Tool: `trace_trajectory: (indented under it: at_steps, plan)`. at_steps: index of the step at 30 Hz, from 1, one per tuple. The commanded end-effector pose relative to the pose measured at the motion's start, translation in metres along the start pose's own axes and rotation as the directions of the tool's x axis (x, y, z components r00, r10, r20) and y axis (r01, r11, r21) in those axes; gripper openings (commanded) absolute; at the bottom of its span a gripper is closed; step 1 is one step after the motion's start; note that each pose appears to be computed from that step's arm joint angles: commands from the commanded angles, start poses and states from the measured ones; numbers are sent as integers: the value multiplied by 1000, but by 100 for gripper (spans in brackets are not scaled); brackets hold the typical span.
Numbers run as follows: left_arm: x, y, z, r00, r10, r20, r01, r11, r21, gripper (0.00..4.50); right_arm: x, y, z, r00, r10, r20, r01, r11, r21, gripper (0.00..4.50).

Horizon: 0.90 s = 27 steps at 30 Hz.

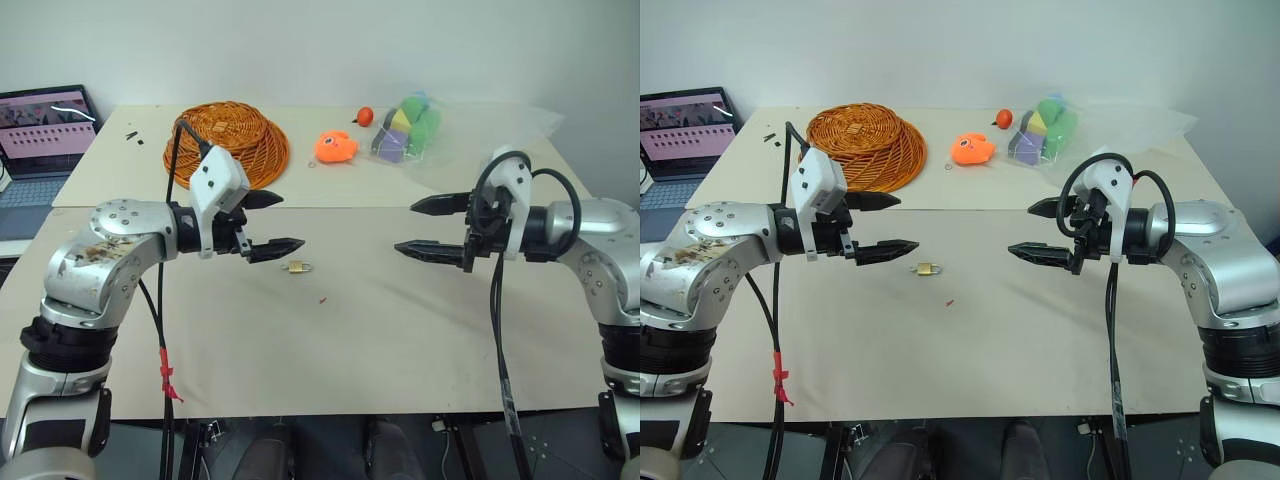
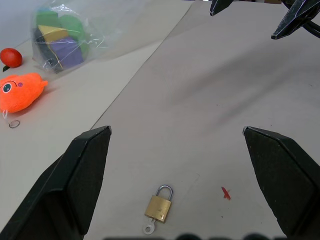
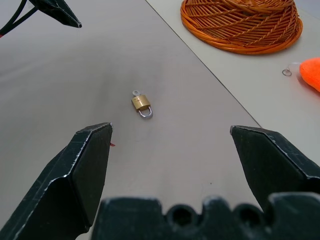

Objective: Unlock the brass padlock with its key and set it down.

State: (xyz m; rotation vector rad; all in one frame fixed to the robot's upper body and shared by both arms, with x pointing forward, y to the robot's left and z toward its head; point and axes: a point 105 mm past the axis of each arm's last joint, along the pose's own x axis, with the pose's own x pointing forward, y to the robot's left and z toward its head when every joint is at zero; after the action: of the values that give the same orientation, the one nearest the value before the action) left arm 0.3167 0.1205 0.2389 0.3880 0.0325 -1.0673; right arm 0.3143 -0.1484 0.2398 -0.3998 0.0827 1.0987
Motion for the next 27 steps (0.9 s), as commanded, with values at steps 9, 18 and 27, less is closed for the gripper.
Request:
trace_trajectory:
  at_steps: [9, 18, 27]
  plan:
    - [-76, 67, -48, 874, 452, -177, -457, 889, 14, 450, 50, 7, 0, 985, 135, 105, -131, 990, -42, 445]
    - [-98, 52, -52, 833, 523, -182, -537, 843, -36, 450, 112, 8, -4, 948, 288, 133, -277, 956, -95, 445]
    - [-117, 28, -54, 779, 585, -224, -610, 790, -61, 450, 167, 24, -13, 910, 401, 107, -387, 913, -129, 445]
